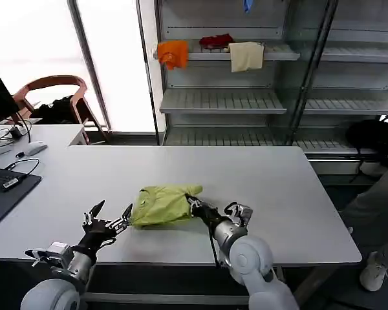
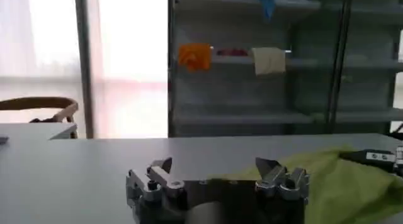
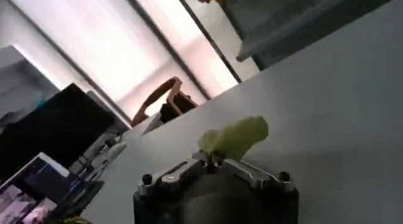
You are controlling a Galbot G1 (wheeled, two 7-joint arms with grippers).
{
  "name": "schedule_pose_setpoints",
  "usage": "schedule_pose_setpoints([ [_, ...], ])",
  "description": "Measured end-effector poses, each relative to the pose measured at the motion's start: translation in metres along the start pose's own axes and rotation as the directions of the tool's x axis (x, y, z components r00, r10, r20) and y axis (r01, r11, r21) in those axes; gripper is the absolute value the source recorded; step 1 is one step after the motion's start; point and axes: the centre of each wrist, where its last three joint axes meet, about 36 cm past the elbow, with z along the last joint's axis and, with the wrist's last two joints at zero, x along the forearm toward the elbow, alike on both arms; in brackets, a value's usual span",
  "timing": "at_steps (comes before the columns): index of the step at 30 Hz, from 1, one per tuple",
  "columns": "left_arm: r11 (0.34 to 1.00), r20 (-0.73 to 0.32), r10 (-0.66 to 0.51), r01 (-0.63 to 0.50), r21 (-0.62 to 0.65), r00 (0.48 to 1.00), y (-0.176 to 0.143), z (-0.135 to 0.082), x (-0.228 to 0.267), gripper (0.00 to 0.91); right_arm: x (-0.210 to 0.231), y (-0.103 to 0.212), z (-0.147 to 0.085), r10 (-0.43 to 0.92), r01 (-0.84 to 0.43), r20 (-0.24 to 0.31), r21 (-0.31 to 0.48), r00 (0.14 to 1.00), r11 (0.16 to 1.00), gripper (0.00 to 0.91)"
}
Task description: Fold and organize the clothes.
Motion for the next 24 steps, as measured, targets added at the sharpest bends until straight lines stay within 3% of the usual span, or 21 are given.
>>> schedule_pose_setpoints([
  [7, 1.000, -0.005, -0.001, 0.001, 0.004, 1.000, -0.001, 0.002, -0.001, 0.907, 0.019, -0.032, -0.010, 0.063, -0.062, -0.011, 0.055, 0.998, 0.997, 0.000],
  [24, 1.000, -0.006, -0.005, 0.005, 0.000, 1.000, 0.001, 0.001, -0.002, 0.907, 0.037, -0.064, -0.027, 0.130, -0.127, -0.016, 0.131, 0.991, 0.983, 0.000],
])
